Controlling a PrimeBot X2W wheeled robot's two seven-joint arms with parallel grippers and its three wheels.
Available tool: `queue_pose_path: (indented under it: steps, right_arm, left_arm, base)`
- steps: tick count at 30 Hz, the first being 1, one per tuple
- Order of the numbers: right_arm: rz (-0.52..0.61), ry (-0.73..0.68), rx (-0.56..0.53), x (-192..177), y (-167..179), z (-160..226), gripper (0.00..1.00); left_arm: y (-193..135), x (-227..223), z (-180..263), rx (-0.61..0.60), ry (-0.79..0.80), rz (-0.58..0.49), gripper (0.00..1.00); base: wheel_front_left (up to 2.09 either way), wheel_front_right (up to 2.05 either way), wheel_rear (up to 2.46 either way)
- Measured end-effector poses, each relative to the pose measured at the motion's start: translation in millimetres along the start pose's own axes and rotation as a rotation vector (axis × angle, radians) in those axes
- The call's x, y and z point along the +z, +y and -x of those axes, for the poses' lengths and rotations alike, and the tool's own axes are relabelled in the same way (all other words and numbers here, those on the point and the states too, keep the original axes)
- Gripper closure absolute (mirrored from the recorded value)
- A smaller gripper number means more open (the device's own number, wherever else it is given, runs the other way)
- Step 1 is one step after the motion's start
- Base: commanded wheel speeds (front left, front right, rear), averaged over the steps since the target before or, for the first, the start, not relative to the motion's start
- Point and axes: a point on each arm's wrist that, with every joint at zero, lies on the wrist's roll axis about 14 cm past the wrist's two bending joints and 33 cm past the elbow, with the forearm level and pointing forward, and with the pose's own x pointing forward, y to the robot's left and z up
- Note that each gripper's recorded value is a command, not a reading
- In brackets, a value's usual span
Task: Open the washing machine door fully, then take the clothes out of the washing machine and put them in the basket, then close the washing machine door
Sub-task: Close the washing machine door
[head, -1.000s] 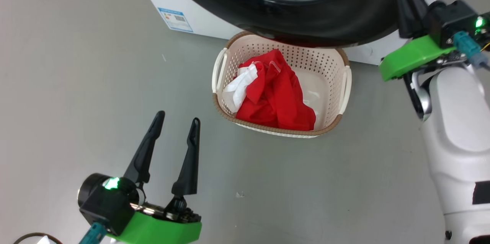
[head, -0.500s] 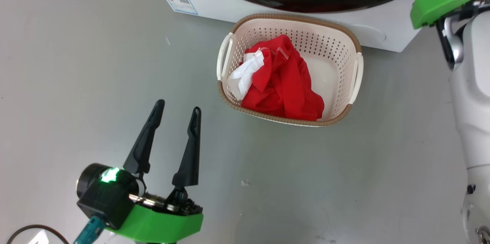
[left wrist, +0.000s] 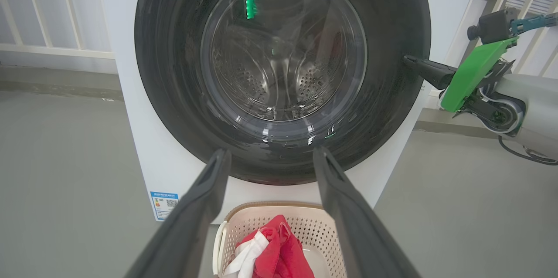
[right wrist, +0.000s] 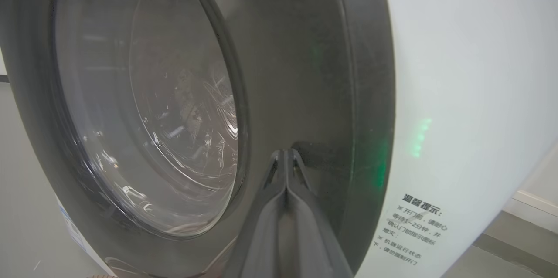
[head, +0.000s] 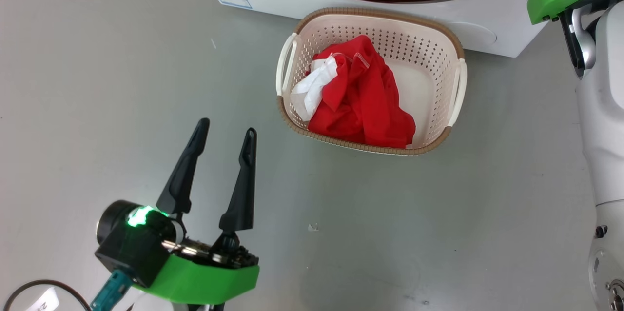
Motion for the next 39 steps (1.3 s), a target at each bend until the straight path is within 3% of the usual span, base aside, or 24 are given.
queue_pose_path:
  steps: [10,19,20,21,22,23,24,39]
  right_arm:
    - [0.013,-0.049,0.005,21,0,4,1.0]
    - [-0.035,-0.029,0.03,13,15,33,1.0]
    - [-0.043,-0.029,0.03,13,15,37,0.89]
    - [-0.048,-0.029,0.03,13,16,41,0.69]
    - [-0.052,-0.027,0.031,13,17,45,0.59]
    - [-0.052,-0.024,0.034,12,18,50,0.22]
    - [-0.053,-0.022,0.035,12,19,55,0.0]
    - [-0.113,-0.048,-0.063,27,-3,135,0.0]
  left_arm:
    - [-4,16,-6,0.0,-0.051,0.002,0.0]
    - [-12,23,-7,-0.019,-0.076,0.018,0.0]
    - [-13,24,-7,-0.024,-0.079,0.019,0.0]
    - [-15,24,-7,-0.033,-0.079,0.02,0.0]
    - [-17,24,-7,-0.042,-0.079,0.018,0.0]
    - [-19,24,-7,-0.045,-0.079,0.02,0.0]
    - [-20,24,-7,-0.048,-0.078,0.023,0.0]
    - [-35,30,6,-0.088,-0.081,0.057,0.0]
  base:
    - [0.0,0.0,0.0]
    - [0.0,0.0,0.0]
    - [0.0,0.0,0.0]
    - [0.0,0.0,0.0]
    - [0.0,0.0,0.0]
    - [0.0,0.0,0.0]
    - [0.0,0.0,0.0]
    - [0.0,0.0,0.0]
